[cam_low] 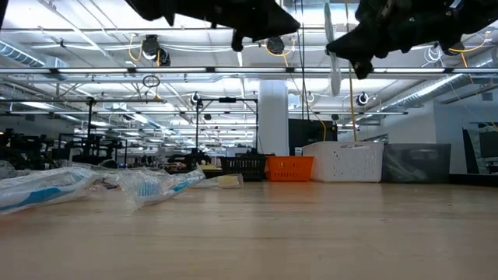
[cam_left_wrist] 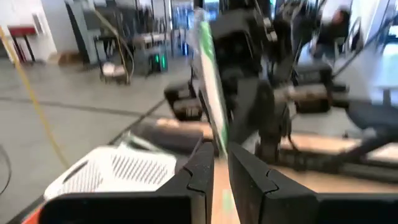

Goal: Pick & Place Toothbrushes
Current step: Put the green toothbrush into the gray bin

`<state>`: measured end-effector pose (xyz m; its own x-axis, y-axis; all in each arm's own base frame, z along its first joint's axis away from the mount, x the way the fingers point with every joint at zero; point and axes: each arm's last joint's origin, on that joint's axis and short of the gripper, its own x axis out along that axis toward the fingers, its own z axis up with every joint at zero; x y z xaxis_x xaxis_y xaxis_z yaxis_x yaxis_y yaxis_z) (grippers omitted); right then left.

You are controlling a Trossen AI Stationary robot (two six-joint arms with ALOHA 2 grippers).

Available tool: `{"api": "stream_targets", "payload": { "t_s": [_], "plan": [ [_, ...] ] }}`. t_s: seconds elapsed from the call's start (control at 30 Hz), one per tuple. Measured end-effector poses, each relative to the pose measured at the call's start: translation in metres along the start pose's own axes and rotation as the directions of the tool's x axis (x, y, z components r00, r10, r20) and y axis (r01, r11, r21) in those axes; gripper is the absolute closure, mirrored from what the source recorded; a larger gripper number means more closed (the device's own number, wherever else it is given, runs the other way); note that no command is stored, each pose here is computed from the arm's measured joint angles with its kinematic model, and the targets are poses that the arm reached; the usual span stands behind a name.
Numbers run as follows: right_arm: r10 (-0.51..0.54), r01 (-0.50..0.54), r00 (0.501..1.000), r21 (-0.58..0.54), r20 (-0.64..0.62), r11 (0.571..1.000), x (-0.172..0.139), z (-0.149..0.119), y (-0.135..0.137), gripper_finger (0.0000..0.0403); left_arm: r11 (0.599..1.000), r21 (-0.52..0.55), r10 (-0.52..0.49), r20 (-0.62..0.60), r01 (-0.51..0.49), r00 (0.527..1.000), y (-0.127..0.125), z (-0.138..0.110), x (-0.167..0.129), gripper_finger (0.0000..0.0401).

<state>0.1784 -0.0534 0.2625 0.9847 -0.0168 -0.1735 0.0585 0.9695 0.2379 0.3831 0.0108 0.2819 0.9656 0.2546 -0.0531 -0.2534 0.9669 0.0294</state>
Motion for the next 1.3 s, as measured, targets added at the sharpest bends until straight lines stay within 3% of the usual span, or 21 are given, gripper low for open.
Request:
{"api": "stream_targets", "payload": {
  "t_s": [0.23,0.37,0.6,1.2,1.3],
  "plan": [
    [-0.234,0.236,0.971,0.04,-0.048,0.971,-0.024,-0.004,-0.013,0.0392,0.991,0.078,0.121,-0.245,-0.105,0.962,0.003,-0.001,-0.024,0.0342],
    [-0.371,0.378,0.923,0.06,-0.102,0.924,-0.035,-0.009,-0.023,0.0392,0.976,0.119,0.214,-0.351,-0.184,0.911,0.006,-0.006,-0.036,0.0314],
    [-0.546,0.56,0.825,0.081,-0.146,0.824,-0.05,-0.013,-0.04,0.0392,0.969,0.139,0.247,-0.447,-0.206,0.86,0.009,-0.012,-0.046,0.0275],
    [-0.779,0.822,0.569,0.141,-0.265,0.552,-0.092,-0.024,-0.079,0.0392,0.964,0.13,0.265,-0.552,-0.233,0.79,0.011,-0.023,-0.054,0.0272],
    [-0.786,0.832,0.552,0.132,-0.279,0.538,-0.096,-0.025,-0.082,0.0392,0.964,0.129,0.264,-0.553,-0.232,0.79,0.01,-0.023,-0.054,0.0272]
  ]
}}
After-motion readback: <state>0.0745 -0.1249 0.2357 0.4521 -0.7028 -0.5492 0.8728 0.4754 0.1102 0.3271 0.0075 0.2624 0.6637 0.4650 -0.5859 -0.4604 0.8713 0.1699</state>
